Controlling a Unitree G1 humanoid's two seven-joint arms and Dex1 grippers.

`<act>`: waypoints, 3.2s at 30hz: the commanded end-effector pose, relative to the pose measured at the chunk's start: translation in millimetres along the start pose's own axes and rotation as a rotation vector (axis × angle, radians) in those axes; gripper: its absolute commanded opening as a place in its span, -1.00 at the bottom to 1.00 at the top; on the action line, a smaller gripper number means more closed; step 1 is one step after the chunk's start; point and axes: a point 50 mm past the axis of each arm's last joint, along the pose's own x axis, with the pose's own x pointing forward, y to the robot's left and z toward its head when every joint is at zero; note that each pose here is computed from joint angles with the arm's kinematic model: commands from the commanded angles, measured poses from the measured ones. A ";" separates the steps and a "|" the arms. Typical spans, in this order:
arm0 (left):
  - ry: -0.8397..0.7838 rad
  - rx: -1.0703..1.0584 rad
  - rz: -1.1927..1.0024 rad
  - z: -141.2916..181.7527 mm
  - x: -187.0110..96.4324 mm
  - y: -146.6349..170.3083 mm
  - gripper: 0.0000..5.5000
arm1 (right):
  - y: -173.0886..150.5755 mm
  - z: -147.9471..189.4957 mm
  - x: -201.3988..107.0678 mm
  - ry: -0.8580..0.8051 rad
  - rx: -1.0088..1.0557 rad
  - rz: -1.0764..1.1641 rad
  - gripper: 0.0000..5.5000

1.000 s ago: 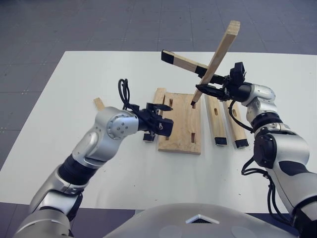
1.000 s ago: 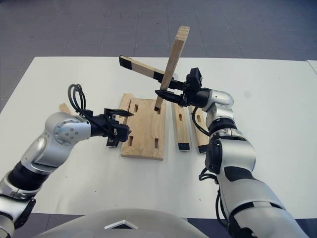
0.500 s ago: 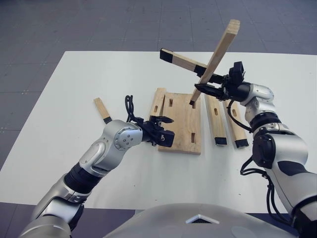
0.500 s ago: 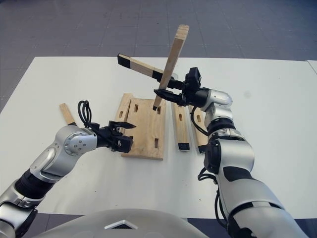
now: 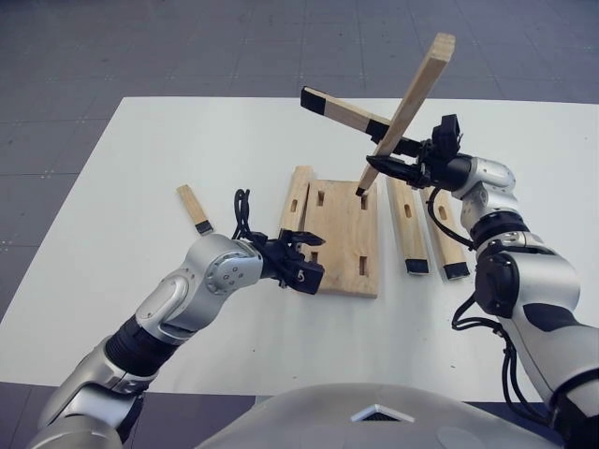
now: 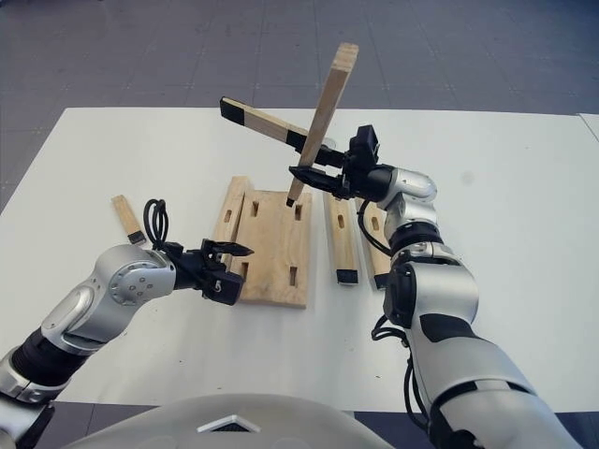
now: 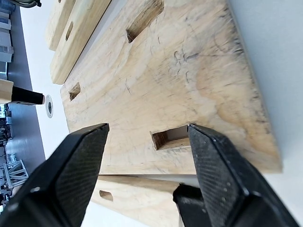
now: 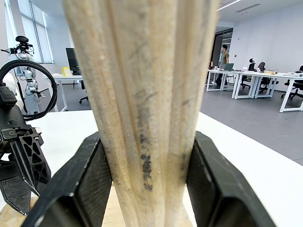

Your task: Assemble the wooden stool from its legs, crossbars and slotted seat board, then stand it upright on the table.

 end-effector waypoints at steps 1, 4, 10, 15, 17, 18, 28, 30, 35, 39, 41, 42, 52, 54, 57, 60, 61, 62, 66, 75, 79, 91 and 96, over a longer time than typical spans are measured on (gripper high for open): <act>0.047 -0.019 -0.157 -13.6 -6.0 -22.6 0.12 | -4.9 12.6 1.0 -0.005 -0.034 0.008 -0.25; 0.067 -0.020 -0.166 -20.4 -8.7 -23.6 0.12 | -2.3 8.5 -2.5 0.006 -0.013 0.033 -0.25; 0.101 -0.028 -0.116 -33.7 -10.0 -8.9 0.12 | 8.6 -6.6 -9.4 0.060 0.027 0.105 -0.25; 0.106 -0.048 0.003 -38.6 -17.0 27.2 0.12 | 11.5 -10.5 -8.0 0.081 0.011 0.124 -0.25; 0.086 -0.053 0.047 -32.5 -19.4 39.3 0.12 | 8.6 -6.2 -4.9 0.065 -0.011 0.107 -0.25; 0.071 -0.054 0.053 -28.6 -19.5 41.9 0.12 | 7.0 -3.9 -4.4 0.056 -0.021 0.094 -0.25; 0.028 -0.091 0.177 -6.9 -27.0 64.7 0.12 | 17.8 -24.5 -7.9 0.011 -0.044 0.017 -0.25; 0.030 -0.105 0.207 -5.6 -28.4 69.7 0.12 | 21.4 -30.3 -11.5 0.013 -0.049 0.002 -0.25; 0.033 -0.123 0.219 -3.8 -29.5 70.7 0.12 | 23.8 -36.4 -19.0 0.034 -0.051 -0.032 -0.25; 0.027 -0.129 0.223 -1.3 -28.8 71.2 0.12 | 25.1 -39.1 -20.1 0.052 -0.061 -0.039 -0.25; 0.023 -0.133 0.228 0.3 -28.2 71.3 0.12 | 29.1 -44.5 -20.1 0.062 -0.056 -0.031 -0.25; 0.021 -0.136 0.230 1.3 -28.0 71.4 0.12 | 32.0 -48.6 -20.6 0.069 -0.050 -0.026 -0.25; -0.004 -0.208 0.268 11.8 -24.5 68.6 0.12 | 60.9 -93.8 -36.1 0.167 0.015 -0.160 -0.25; -0.011 -0.227 0.274 14.8 -23.0 67.5 0.12 | 63.1 -100.7 -43.7 0.195 0.047 -0.218 -0.25; -0.015 -0.243 0.277 17.3 -21.8 66.0 0.12 | 58.3 -114.4 -54.9 0.270 0.192 -0.405 -0.25; -0.010 -0.248 0.272 15.7 -22.1 65.7 0.12 | 43.8 -110.3 -55.6 0.331 0.265 -0.485 -0.25; -0.007 -0.250 0.271 14.7 -22.0 65.9 0.12 | 36.9 -107.1 -55.0 0.378 0.292 -0.502 -0.25; -0.005 -0.252 0.270 14.0 -21.8 66.0 0.12 | 32.7 -105.1 -54.9 0.406 0.320 -0.515 -0.25; -0.003 -0.257 0.267 13.2 -21.6 64.5 0.12 | 39.7 -106.6 -57.6 0.387 0.359 -0.442 -0.25; -0.005 -0.250 0.256 11.5 -21.7 65.2 0.12 | 63.5 -103.7 -61.9 0.415 0.359 -0.044 -0.25; -0.005 -0.241 0.248 10.6 -22.9 66.2 0.12 | 63.4 -102.4 -62.3 0.449 0.448 0.015 -0.25; -0.012 -0.236 0.237 9.8 -23.2 67.3 0.12 | 26.9 -56.9 -15.1 0.385 0.233 0.078 -0.25; -0.015 -0.235 0.237 10.5 -22.3 67.7 0.12 | 17.1 -43.6 -8.4 0.347 0.185 0.047 -0.25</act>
